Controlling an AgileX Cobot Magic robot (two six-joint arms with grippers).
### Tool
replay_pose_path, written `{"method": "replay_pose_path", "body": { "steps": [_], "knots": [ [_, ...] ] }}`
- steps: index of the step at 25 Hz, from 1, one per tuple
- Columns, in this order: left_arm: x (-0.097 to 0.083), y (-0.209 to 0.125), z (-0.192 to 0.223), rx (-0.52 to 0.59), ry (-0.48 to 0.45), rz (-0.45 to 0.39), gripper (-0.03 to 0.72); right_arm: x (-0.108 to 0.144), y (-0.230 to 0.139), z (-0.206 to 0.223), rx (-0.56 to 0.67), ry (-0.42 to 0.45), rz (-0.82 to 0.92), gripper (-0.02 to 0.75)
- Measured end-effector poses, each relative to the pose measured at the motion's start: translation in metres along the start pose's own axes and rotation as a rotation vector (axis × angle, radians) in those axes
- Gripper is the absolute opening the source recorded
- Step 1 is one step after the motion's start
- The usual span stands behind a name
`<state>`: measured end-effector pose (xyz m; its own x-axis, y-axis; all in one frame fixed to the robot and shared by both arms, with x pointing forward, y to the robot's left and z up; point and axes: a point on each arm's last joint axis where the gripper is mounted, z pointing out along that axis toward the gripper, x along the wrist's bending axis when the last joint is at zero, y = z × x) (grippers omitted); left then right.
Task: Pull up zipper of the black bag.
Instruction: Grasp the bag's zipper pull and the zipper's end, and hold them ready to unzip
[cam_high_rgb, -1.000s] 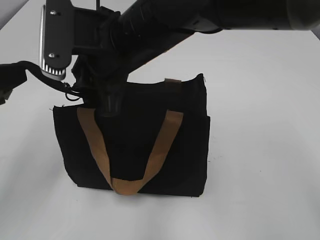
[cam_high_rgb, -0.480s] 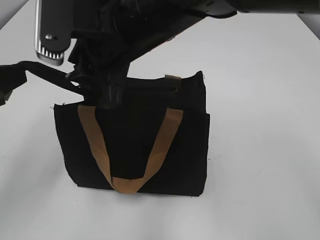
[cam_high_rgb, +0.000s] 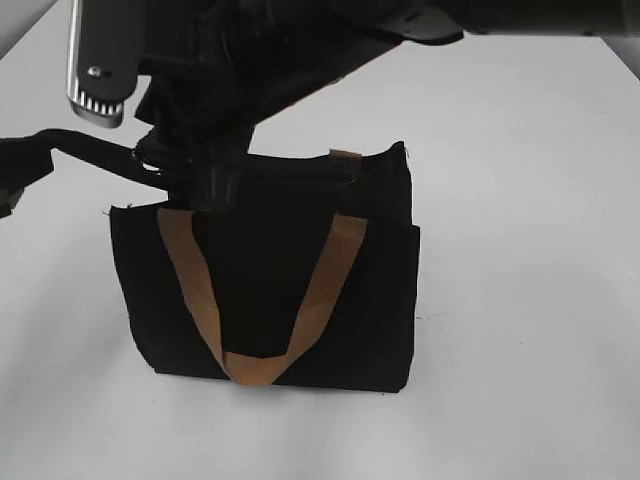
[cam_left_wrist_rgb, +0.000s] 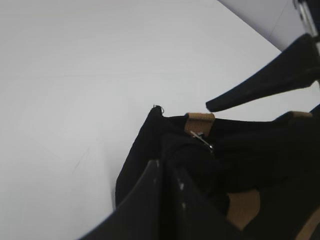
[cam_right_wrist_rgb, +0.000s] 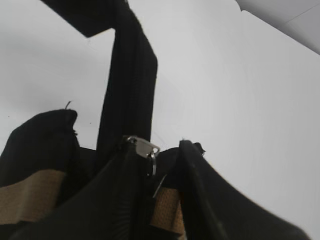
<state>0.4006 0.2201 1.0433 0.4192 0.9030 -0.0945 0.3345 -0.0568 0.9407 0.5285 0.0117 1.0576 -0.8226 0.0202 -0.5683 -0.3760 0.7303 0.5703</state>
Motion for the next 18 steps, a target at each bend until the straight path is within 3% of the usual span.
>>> {"method": "replay_pose_path", "body": {
  "steps": [10, 18],
  "knots": [
    [0.000, 0.000, 0.000, -0.005, -0.001, 0.000, 0.003, 0.007, -0.005, 0.008, 0.020, 0.060, 0.006, 0.218],
    [0.000, 0.001, 0.000, -0.006, -0.001, 0.000, 0.003, 0.008, -0.009, 0.016, 0.028, 0.050, 0.011, 0.047]
  ]
}}
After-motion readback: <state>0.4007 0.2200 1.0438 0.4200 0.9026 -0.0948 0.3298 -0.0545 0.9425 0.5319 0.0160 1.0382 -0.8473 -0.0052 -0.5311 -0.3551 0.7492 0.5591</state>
